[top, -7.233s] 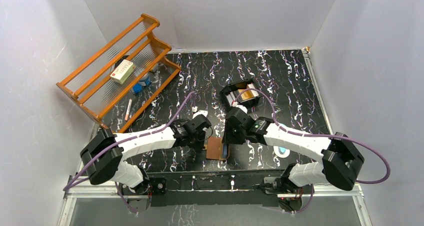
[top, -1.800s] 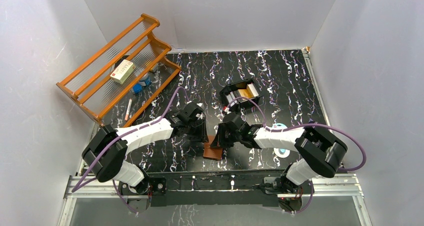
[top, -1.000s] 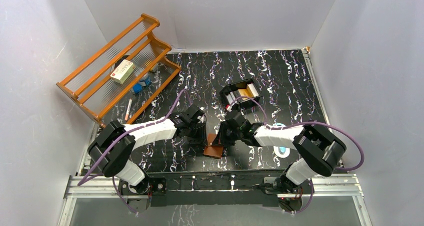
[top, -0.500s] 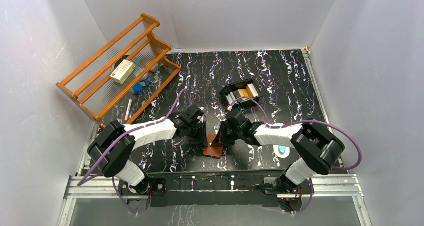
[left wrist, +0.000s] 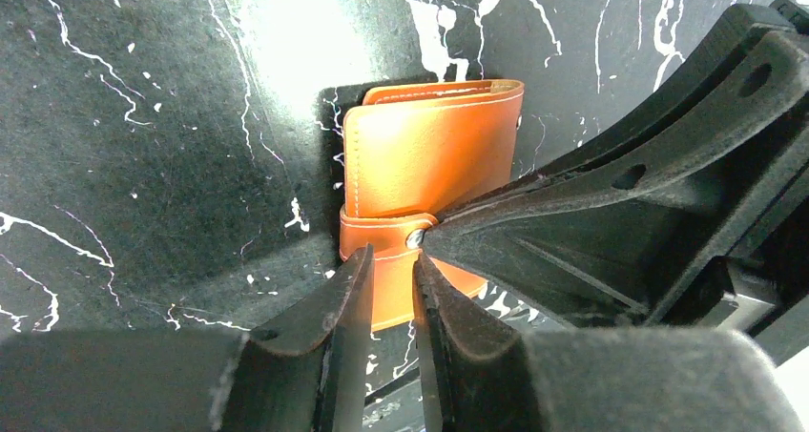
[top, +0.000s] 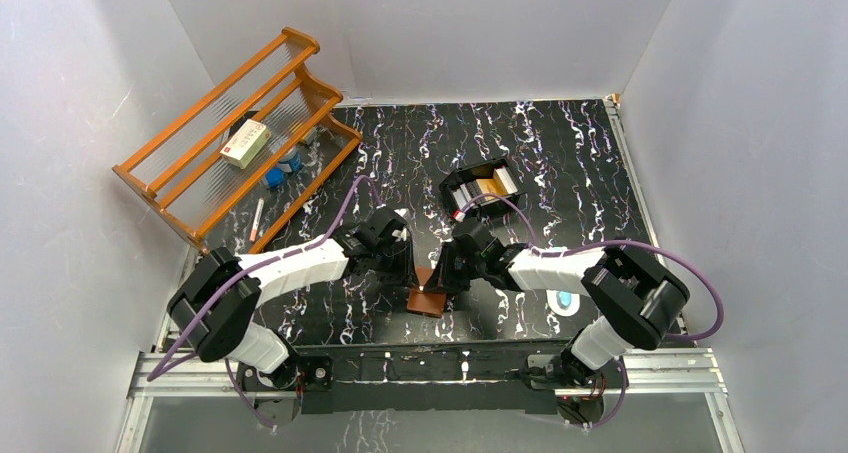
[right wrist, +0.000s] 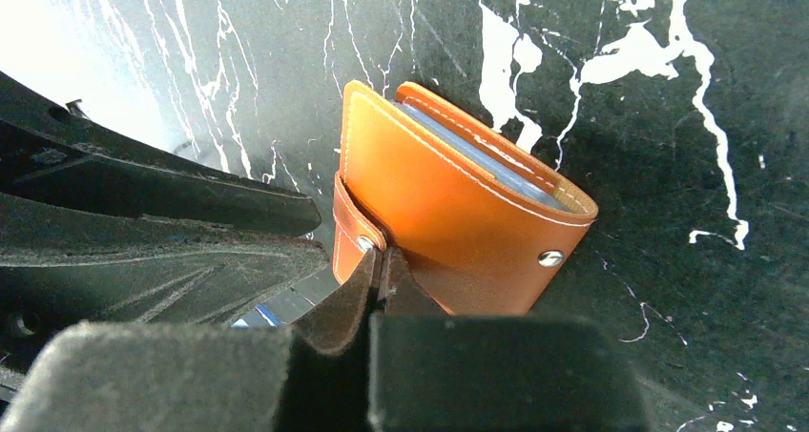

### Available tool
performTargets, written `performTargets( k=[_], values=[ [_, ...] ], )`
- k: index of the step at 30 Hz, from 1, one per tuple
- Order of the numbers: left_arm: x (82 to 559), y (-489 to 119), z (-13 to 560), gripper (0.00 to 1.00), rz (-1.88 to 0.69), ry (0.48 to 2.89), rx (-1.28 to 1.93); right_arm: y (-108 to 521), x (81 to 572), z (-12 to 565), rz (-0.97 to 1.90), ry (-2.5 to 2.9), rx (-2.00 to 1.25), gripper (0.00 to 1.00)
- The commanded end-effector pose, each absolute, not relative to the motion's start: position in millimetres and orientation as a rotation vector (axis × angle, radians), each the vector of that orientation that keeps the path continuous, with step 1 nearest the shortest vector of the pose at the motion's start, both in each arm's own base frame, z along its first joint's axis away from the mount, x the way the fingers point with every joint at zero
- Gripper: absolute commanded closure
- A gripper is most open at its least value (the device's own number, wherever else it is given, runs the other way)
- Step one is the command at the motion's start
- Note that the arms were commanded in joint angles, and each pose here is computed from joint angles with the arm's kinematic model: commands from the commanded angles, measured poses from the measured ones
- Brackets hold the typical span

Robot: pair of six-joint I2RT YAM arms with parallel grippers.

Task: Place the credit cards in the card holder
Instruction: Close the card holder at the center of the board.

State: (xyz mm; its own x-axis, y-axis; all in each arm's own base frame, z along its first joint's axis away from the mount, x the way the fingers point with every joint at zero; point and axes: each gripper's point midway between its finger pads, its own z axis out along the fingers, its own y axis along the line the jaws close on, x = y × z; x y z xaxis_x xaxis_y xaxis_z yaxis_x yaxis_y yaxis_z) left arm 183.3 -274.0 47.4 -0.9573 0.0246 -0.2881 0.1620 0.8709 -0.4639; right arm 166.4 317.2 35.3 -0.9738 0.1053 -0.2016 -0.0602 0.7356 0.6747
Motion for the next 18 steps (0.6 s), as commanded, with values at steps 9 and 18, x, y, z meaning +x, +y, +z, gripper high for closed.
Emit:
performTargets(
  k=[9,18],
  values=[
    [187,-271,32,0.81,-0.668,2.786,0.131,305,176,32,0.939,2.718,0.049,0.92],
    [187,-269,28,0.82,-0.644,2.796,0.124,312,187,45,0.928,2.676,0.005,0.84]
  ],
)
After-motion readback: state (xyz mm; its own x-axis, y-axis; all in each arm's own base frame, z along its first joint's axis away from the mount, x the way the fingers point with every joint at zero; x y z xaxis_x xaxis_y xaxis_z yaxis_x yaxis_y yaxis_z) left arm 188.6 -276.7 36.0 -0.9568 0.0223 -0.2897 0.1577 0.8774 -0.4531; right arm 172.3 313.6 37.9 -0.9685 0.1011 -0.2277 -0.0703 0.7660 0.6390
